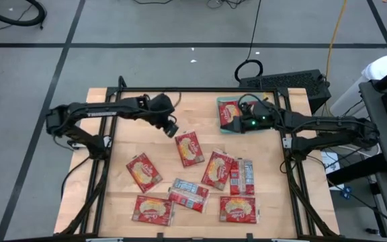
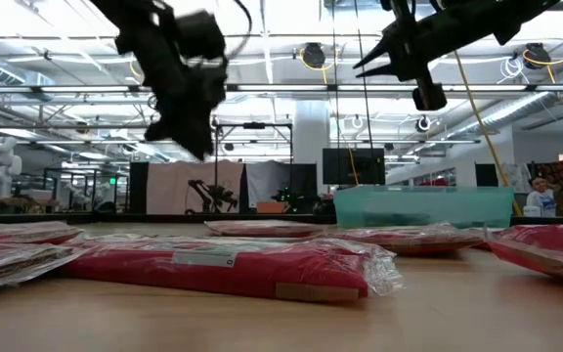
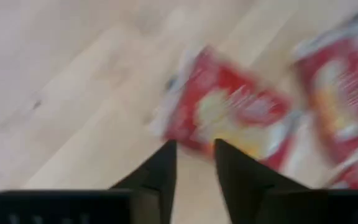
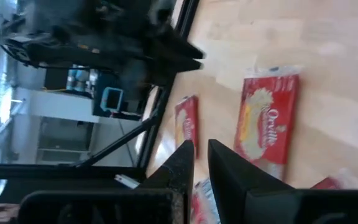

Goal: Sort popcorn bags into baskets
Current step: Put the red popcorn bag into the light blue bin

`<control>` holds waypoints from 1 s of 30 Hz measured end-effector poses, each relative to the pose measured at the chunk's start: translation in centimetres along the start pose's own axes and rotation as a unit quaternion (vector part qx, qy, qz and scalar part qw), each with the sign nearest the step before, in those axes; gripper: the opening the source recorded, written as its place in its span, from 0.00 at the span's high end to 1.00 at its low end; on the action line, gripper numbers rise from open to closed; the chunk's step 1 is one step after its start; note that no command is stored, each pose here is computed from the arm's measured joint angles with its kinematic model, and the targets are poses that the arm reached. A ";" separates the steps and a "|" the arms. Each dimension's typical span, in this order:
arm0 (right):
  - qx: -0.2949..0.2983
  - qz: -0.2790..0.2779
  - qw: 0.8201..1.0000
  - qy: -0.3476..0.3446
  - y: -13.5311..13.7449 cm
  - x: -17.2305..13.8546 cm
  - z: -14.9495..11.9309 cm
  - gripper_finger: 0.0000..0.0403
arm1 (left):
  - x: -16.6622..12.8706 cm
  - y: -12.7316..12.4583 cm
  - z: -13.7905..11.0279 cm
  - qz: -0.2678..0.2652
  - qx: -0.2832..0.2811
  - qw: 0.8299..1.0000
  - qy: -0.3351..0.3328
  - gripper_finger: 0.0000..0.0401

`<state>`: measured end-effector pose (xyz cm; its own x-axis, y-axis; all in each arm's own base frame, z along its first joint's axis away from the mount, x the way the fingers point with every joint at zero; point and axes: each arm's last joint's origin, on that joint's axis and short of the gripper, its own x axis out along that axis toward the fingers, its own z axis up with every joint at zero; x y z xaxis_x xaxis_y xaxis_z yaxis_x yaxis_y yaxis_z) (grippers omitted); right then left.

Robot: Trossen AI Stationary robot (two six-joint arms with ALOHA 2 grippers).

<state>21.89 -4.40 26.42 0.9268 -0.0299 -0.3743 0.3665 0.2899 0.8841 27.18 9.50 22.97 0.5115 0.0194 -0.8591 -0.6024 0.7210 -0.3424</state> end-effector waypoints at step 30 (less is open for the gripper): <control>0.046 -0.005 0.999 -0.018 1.4 0.3 -3.9 0.89 | 10.2 0.0 -1.3 -0.017 0.140 0.983 0.119 0.58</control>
<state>22.39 -0.28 26.43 0.9244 -0.0668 -0.3754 0.3811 0.1996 0.9028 31.57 8.78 13.66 0.3506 -0.1476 -0.9248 -0.3779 0.8812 -0.2839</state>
